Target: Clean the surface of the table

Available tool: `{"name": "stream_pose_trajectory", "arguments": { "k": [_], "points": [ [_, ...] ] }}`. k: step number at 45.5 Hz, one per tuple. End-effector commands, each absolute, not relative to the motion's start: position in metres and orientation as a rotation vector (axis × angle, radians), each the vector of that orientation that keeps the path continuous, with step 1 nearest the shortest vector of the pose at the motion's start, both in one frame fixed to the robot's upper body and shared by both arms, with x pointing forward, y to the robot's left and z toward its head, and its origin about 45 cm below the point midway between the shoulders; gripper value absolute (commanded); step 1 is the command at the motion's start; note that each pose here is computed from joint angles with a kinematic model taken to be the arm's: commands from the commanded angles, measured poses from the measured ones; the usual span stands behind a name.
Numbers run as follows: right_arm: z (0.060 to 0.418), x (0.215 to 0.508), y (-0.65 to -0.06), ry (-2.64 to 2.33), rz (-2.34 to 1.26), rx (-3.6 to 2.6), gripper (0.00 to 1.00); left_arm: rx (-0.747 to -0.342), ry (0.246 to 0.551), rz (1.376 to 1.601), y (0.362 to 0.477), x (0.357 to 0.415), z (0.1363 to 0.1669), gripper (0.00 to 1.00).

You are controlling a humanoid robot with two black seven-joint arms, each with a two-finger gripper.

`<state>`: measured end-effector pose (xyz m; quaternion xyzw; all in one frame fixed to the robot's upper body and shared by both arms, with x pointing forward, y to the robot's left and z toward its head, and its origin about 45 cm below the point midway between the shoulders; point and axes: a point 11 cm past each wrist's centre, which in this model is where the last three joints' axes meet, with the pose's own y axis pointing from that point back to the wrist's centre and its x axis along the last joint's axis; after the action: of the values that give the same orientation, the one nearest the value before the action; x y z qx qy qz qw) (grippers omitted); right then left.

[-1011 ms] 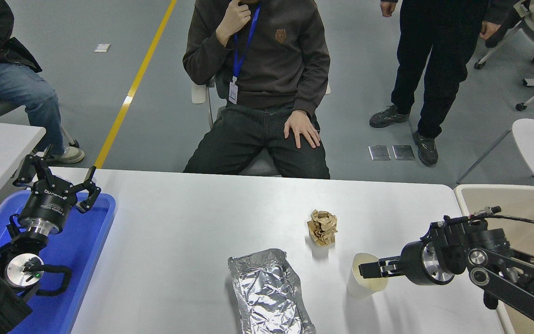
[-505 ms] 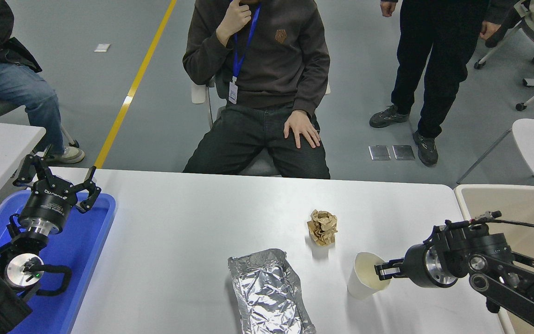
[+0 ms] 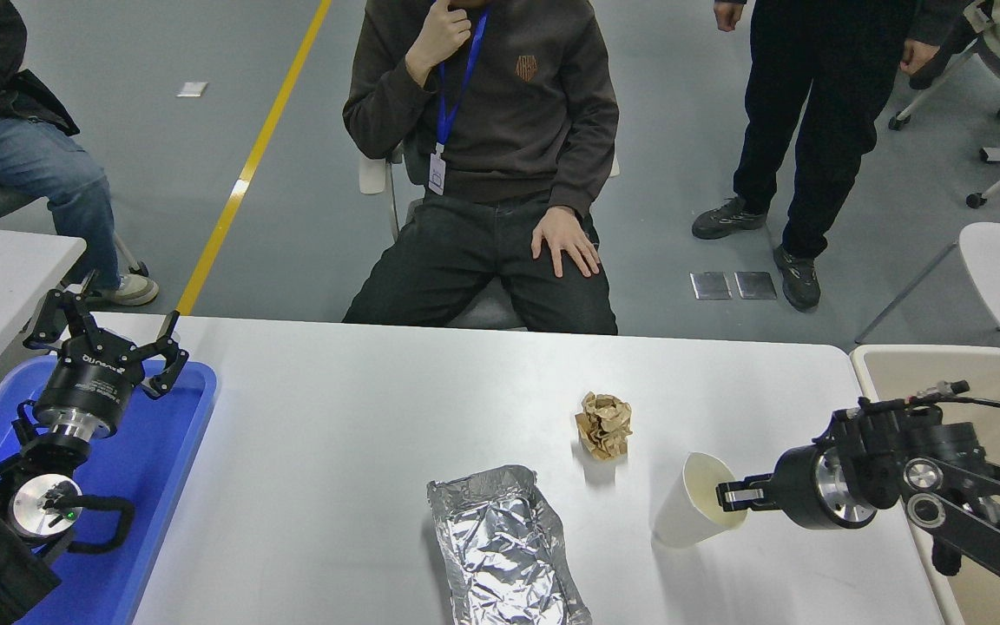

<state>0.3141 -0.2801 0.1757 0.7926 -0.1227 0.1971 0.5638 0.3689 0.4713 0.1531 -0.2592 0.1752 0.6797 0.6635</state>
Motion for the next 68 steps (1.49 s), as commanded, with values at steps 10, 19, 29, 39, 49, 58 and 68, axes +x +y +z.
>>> {"name": "stream_pose_trajectory", "arguments": {
  "k": [10,19,29,39,49,58,68],
  "points": [
    [0.267,0.332,-0.297,-0.366,0.537,1.911,0.00,-0.586,0.396,1.536,0.471,0.3689,0.1531,1.00],
    [0.309,0.331,-0.308,-0.406,0.570,1.908,0.00,-0.586,0.396,1.536,0.471,0.3689,0.1531,1.00],
    [0.349,0.330,-0.322,-0.437,0.614,1.880,0.00,-0.586,0.396,1.536,0.471,0.3689,0.1531,1.00],
    [0.363,0.328,-0.339,-0.478,0.616,1.829,0.00,-0.587,0.396,1.536,0.471,0.3690,0.1533,1.00],
    [0.364,0.329,-0.347,-0.496,0.606,1.810,0.00,-0.587,0.396,1.536,0.471,0.3690,0.1533,1.00],
    [0.368,0.331,-0.368,-0.546,0.583,1.759,0.00,-0.586,0.396,1.536,0.471,0.3689,0.1531,1.00],
    [0.367,0.342,-0.407,-0.649,0.497,1.715,0.00,-0.587,0.396,1.536,0.471,0.3690,0.1533,1.00]
  ]
}}
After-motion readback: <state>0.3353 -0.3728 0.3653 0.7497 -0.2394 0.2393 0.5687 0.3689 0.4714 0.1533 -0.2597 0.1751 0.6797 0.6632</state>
